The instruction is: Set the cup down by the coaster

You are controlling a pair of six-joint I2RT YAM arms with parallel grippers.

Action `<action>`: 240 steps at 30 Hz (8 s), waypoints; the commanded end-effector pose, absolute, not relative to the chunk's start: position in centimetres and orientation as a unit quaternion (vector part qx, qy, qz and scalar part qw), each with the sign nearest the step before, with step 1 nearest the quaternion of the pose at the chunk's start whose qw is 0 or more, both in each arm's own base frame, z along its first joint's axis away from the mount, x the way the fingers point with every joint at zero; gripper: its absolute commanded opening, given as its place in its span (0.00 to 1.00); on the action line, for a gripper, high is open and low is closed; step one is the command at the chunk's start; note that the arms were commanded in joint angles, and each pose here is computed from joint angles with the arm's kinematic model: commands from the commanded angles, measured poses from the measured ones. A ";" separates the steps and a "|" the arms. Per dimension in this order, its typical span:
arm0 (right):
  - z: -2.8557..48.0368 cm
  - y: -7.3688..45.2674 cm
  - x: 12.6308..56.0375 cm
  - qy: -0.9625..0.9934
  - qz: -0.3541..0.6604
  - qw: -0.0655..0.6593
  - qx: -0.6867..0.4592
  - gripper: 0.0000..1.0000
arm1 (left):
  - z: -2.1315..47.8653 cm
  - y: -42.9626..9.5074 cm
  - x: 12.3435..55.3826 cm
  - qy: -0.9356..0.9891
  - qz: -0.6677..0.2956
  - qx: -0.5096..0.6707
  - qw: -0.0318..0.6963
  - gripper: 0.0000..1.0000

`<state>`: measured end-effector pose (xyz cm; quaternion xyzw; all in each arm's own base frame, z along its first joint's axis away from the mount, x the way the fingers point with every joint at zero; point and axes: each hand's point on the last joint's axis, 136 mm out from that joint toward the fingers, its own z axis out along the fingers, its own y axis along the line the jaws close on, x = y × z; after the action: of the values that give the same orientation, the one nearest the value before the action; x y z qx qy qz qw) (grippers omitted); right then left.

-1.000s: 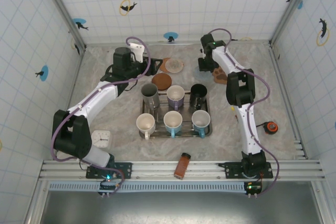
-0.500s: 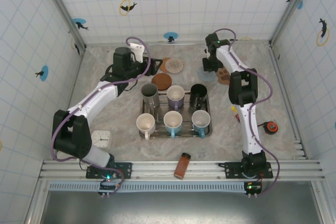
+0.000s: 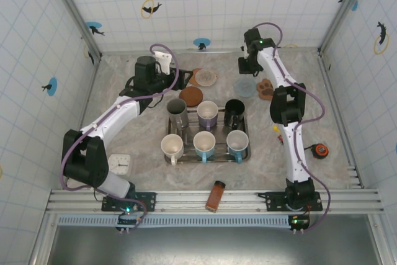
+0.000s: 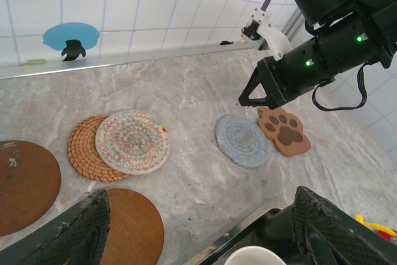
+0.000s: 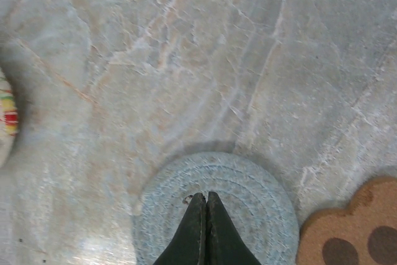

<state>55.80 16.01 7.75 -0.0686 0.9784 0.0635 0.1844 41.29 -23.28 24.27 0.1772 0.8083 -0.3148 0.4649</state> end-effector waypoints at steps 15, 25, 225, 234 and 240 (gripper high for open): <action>8.9 30.0 56.3 0.938 0.235 0.236 -0.099 0.47 | 23.0 -23.0 42.2 0.832 -0.277 0.177 0.446 0.76; 6.9 29.7 56.7 0.940 0.252 0.217 -0.079 0.57 | 21.7 -22.9 42.4 0.843 -0.268 0.173 0.433 0.76; 9.6 17.2 48.1 0.961 0.209 0.167 -0.073 0.52 | -2.5 -23.3 49.0 0.931 0.080 0.321 0.156 0.68; 10.9 18.4 48.6 0.956 0.219 0.179 -0.080 0.50 | -2.8 -21.9 50.2 0.934 0.091 0.303 0.164 0.62; 11.8 20.2 49.5 0.952 0.224 0.186 -0.093 0.50 | -2.7 -21.2 50.4 0.935 0.094 0.300 0.166 0.62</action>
<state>48.33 18.45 8.27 -0.0766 0.9635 0.2078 0.1505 52.72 -23.90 2.24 0.2838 0.9255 0.0601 0.2436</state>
